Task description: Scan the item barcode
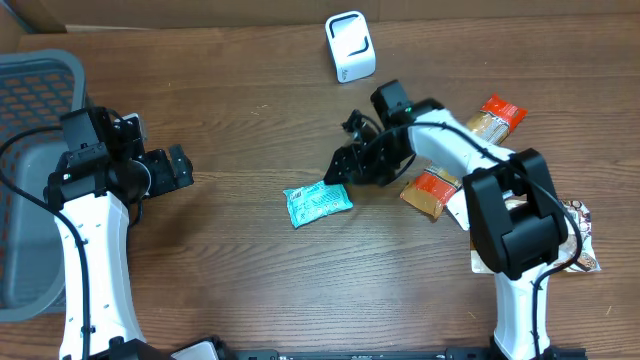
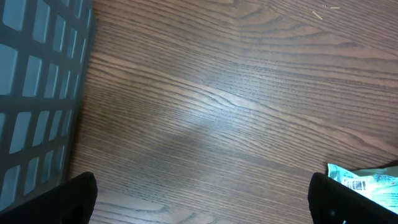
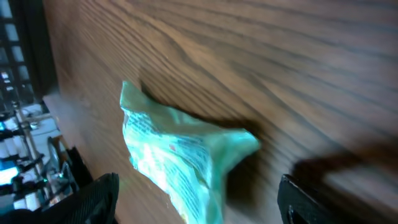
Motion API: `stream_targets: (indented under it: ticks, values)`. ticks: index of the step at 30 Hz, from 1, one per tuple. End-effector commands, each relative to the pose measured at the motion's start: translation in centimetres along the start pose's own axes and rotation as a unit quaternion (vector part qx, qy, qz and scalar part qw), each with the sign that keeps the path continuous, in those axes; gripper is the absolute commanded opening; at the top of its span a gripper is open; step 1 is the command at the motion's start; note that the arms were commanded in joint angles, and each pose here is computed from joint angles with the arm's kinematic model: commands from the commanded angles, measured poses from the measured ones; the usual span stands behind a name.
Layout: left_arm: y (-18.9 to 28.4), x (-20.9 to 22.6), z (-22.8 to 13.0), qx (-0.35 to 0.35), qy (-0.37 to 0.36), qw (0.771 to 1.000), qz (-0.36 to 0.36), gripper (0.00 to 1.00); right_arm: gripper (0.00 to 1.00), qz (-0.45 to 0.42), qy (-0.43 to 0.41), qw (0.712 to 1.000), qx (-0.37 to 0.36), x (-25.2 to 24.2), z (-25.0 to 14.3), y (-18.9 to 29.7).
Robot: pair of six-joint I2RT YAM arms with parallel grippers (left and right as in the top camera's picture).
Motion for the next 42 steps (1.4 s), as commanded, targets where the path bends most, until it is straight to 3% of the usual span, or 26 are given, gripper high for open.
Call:
stream_targets:
  ticks: [1,4,5,6,8,12,16,26,42]
  values:
    - [0.2,-0.1,0.2,-0.004,-0.011,1.0,-0.004,1.0,0.79,0.025,-0.042,0.999,0.013,1.3,-1.0,-2.1]
    - [0.2,-0.1,0.2,-0.004,-0.011,1.0,-0.004,1.0,0.73,0.024,-0.068,0.997,0.01,1.9,-1.4,-3.8]
    - [0.2,-0.1,0.2,-0.004,-0.011,1.0,-0.004,0.99,0.65,0.005,-0.086,0.996,0.007,2.1,-1.6,-4.7]
    - [0.2,-0.1,0.2,-0.004,-0.011,1.0,-0.004,1.0,0.47,-0.018,-0.101,0.995,0.002,2.3,-1.7,-5.3]
    - [0.2,-0.1,0.2,-0.004,-0.011,1.0,-0.004,1.0,0.29,-0.028,-0.107,0.994,-0.004,2.6,-1.7,-5.7]
    - [0.2,-0.1,0.2,-0.004,-0.011,1.0,-0.004,1.0,0.23,-0.015,-0.1,0.995,-0.006,2.9,-1.5,-5.7]
    - [0.2,-0.1,0.2,-0.004,-0.011,1.0,-0.004,0.99,0.04,0.037,-0.051,0.998,-0.005,3.4,-1.1,-5.3]
    - [0.2,-0.1,0.2,-0.004,-0.011,1.0,-0.004,1.0,0.04,0.135,0.024,0.99,-0.031,4.3,-0.1,-0.5]
    - [0.2,-0.1,0.2,-0.004,-0.011,1.0,-0.004,1.0,0.04,0.119,0.145,0.961,-0.202,12.8,-3.1,17.3]
Point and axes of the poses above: each gripper's point midway between its finger pads, its own y axis back along the fingers, its own x axis along the line the jaws close on, z = x × y, the point moved 9 cm from there along y, back along the fingers, and after that the axes turned 4 degrees about y, right-handed, at the moved point
